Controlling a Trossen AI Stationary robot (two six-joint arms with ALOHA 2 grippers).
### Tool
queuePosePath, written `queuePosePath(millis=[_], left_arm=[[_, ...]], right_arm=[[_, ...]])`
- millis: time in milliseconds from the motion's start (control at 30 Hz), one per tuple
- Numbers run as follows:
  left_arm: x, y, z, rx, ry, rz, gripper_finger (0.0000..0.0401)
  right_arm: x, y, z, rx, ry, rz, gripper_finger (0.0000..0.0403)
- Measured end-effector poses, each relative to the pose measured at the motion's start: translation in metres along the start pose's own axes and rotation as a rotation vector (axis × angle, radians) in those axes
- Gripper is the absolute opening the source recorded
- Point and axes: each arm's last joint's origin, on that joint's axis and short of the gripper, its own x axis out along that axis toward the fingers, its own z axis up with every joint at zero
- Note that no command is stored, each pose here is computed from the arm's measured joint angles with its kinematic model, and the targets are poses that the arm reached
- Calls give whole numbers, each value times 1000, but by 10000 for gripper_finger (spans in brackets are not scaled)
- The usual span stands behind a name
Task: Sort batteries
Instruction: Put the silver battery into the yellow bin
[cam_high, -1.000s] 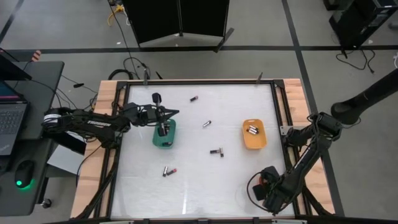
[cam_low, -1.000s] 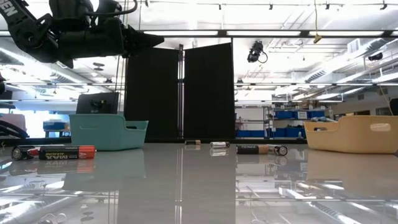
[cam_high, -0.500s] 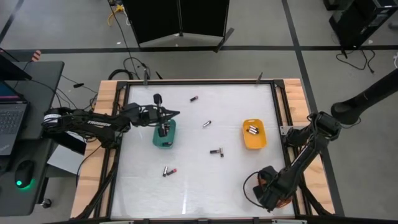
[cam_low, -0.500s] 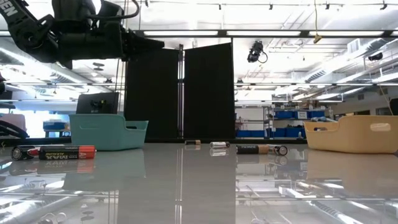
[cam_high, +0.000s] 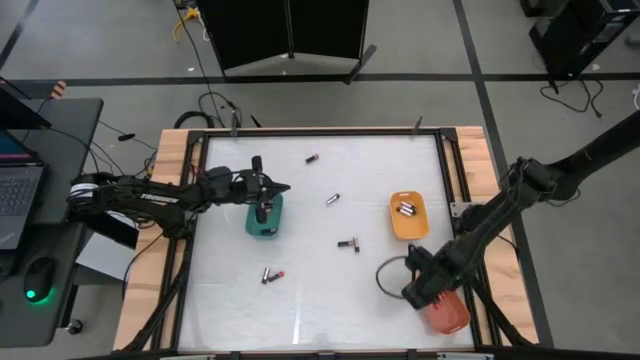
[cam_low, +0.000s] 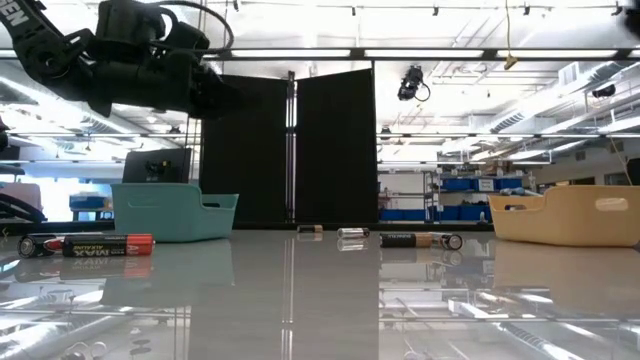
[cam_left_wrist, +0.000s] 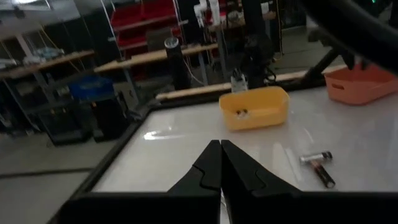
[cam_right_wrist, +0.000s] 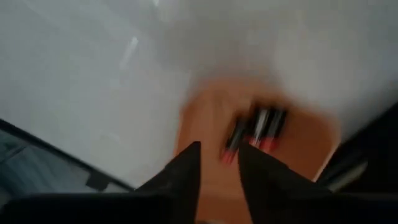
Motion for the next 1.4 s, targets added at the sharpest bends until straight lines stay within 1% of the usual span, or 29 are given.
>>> queuePosePath(millis=[167,267,367,500,667,800,867,967,1133,1267,1400], left_arm=[[0,-1,-4,-35,47,-11,8],[0,-2,-8,-37,83,-12,8],[-1,-2,-11,-42,116,-13,8],[-1,-3,-12,-51,126,-14,8],[-1,-3,-12,-52,126,-14,8],[-1,-3,-12,-63,126,-13,8],[-1,-3,-12,-67,127,-15,8],[-1,-3,-12,-72,126,-29,8],[-1,-3,-12,-106,127,-30,8],[-1,-4,-16,-146,163,-36,8],[-2,-5,-19,-165,196,-42,8]], right_arm=[[-25,-12,37,-120,-167,30,39],[-32,-15,66,-235,-223,20,11],[-34,-15,101,-367,-251,7,8],[-33,-14,152,-529,-325,33,19],[-21,-21,212,-665,-370,29,12],[-7,-24,250,-761,-403,82,12],[-2,-25,265,-794,-421,105,21],[2,-23,282,-826,-425,83,29],[6,-9,305,-913,-434,41,24],[6,0,314,-983,-418,20,17],[-6,6,317,-1033,-450,17,18]])
